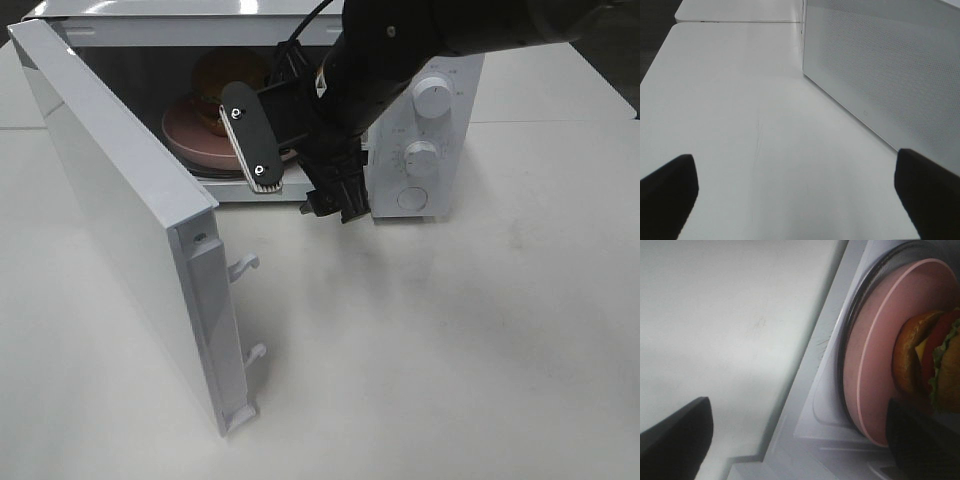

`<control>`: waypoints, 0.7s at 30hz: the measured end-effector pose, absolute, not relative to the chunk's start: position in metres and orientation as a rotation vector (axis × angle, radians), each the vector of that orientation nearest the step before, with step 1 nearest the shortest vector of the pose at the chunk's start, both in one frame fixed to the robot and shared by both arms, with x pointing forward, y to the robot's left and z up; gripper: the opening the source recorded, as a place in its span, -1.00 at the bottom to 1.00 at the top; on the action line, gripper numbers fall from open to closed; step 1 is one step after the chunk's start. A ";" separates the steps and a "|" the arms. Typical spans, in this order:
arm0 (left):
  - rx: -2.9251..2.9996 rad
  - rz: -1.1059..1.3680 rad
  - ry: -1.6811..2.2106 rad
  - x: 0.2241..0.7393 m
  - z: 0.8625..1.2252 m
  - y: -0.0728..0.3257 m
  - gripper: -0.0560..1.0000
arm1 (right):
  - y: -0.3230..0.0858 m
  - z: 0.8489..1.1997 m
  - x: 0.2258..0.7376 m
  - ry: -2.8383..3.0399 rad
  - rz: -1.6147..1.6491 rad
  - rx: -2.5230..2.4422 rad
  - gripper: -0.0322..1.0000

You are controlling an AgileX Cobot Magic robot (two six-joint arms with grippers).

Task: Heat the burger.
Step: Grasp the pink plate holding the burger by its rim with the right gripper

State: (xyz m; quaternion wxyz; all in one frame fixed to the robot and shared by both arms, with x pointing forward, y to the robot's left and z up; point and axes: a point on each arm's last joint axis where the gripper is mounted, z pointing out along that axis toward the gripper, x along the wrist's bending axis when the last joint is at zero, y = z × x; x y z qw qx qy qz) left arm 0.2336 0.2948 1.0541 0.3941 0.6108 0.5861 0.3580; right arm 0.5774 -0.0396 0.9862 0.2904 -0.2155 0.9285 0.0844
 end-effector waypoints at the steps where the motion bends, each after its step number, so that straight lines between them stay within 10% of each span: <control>1: 1.549 0.908 1.487 0.234 1.054 0.295 0.98 | -0.037 0.985 0.580 2.477 0.230 -0.563 0.79; 21: 1.549 0.908 1.487 0.234 1.054 0.295 0.98 | -0.014 0.952 0.633 2.483 0.275 -0.400 0.78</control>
